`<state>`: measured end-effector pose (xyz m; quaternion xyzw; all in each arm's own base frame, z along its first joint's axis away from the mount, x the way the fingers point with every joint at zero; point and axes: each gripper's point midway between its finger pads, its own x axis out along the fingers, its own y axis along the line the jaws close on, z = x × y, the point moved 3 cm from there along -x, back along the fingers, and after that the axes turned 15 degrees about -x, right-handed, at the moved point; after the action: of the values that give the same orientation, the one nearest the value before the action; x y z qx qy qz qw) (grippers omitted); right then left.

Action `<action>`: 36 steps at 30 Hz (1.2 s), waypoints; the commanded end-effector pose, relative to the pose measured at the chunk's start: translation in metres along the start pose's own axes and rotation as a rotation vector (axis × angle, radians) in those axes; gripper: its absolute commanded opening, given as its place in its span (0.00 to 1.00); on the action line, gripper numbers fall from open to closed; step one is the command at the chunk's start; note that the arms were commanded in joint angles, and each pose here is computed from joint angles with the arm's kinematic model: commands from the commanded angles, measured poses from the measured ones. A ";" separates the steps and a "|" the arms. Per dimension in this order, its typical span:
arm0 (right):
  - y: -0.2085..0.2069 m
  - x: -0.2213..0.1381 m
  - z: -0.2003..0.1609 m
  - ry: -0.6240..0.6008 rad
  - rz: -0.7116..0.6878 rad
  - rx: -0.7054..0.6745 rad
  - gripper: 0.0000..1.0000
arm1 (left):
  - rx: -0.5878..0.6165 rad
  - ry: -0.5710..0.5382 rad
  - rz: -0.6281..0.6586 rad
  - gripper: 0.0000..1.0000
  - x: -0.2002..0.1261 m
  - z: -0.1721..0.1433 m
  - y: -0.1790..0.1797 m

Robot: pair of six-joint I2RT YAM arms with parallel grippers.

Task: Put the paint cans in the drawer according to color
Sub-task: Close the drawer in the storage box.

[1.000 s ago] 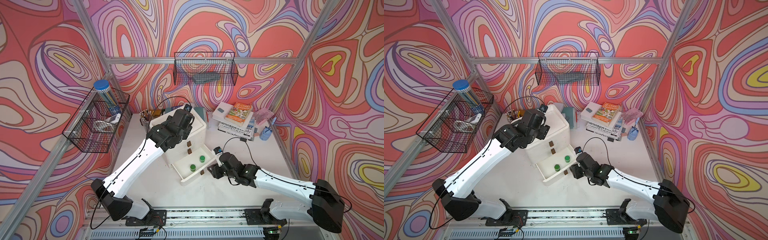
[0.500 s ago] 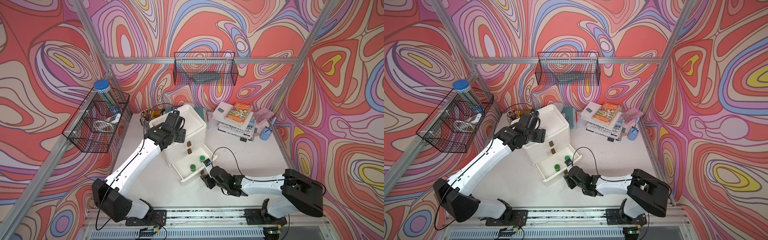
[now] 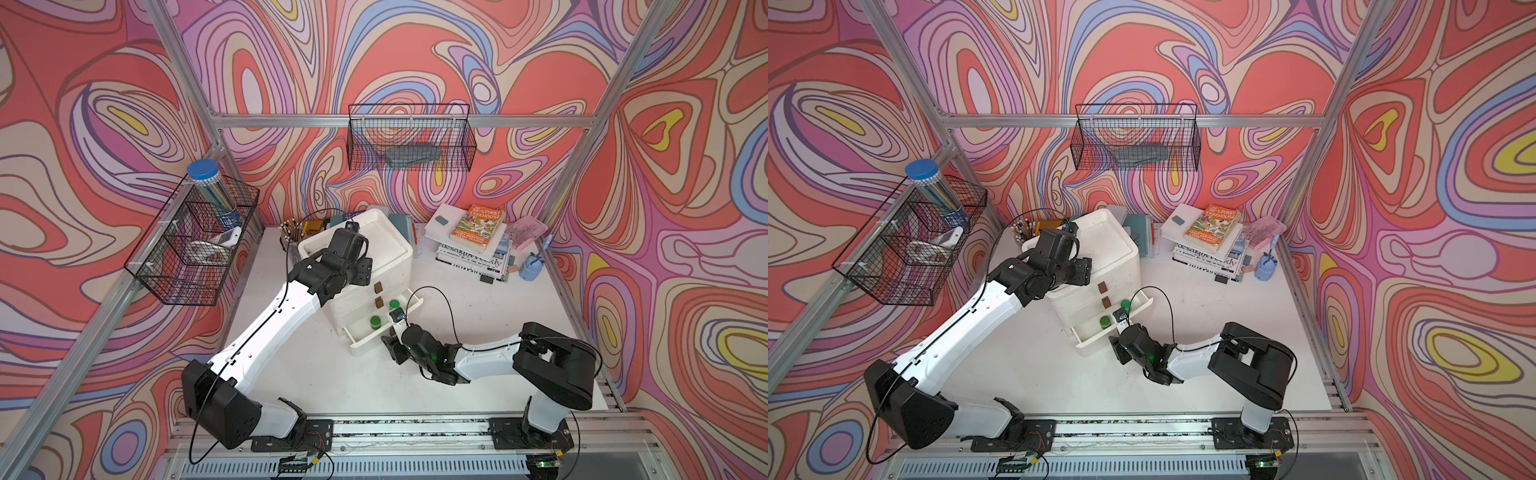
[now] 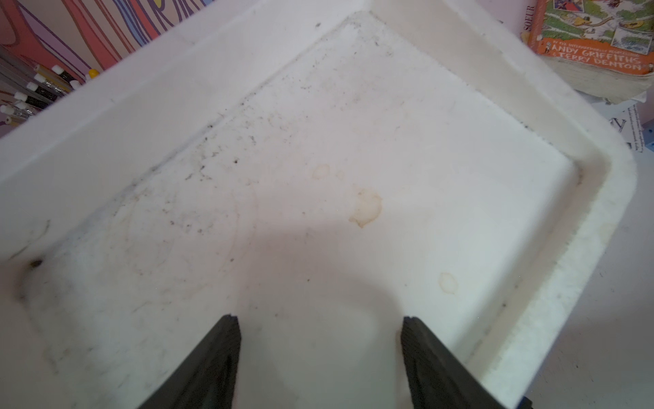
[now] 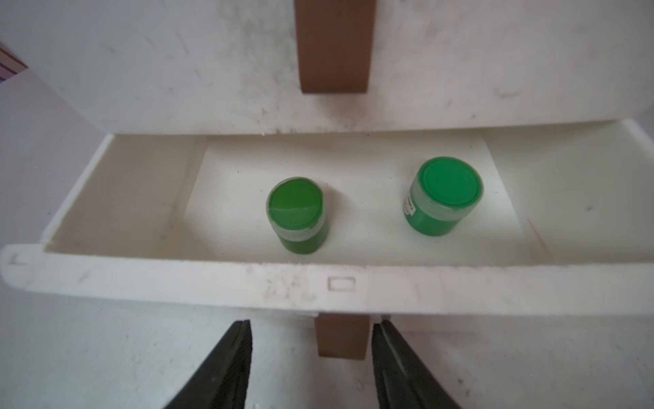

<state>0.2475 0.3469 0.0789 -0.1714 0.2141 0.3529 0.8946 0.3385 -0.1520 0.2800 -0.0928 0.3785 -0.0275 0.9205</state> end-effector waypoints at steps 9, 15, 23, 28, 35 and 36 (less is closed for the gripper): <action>-0.011 0.037 0.031 -0.149 -0.075 0.065 0.57 | 0.019 0.206 0.035 0.70 0.020 -0.050 0.012; -0.015 0.055 0.035 -0.180 -0.086 0.091 0.57 | 0.022 0.195 0.039 0.70 0.018 -0.047 0.013; -0.018 0.053 0.032 -0.191 -0.093 0.119 0.57 | -0.021 0.067 0.042 0.70 0.000 -0.020 0.014; -0.026 0.010 0.013 -0.106 -0.064 0.152 0.58 | -0.127 -0.237 0.055 0.75 -0.054 0.024 0.031; -0.090 -0.083 -0.012 0.130 -0.281 0.240 0.68 | -0.255 -0.520 0.337 0.91 -0.106 0.004 0.112; -0.105 -0.093 -0.014 0.144 -0.318 0.260 0.70 | -0.271 -0.532 0.375 0.95 -0.106 -0.004 0.123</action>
<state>0.2579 0.2740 0.1474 -0.0748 0.2173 0.2573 0.9386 0.2681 -0.0552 0.3416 -0.1603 0.1722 0.1094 0.9658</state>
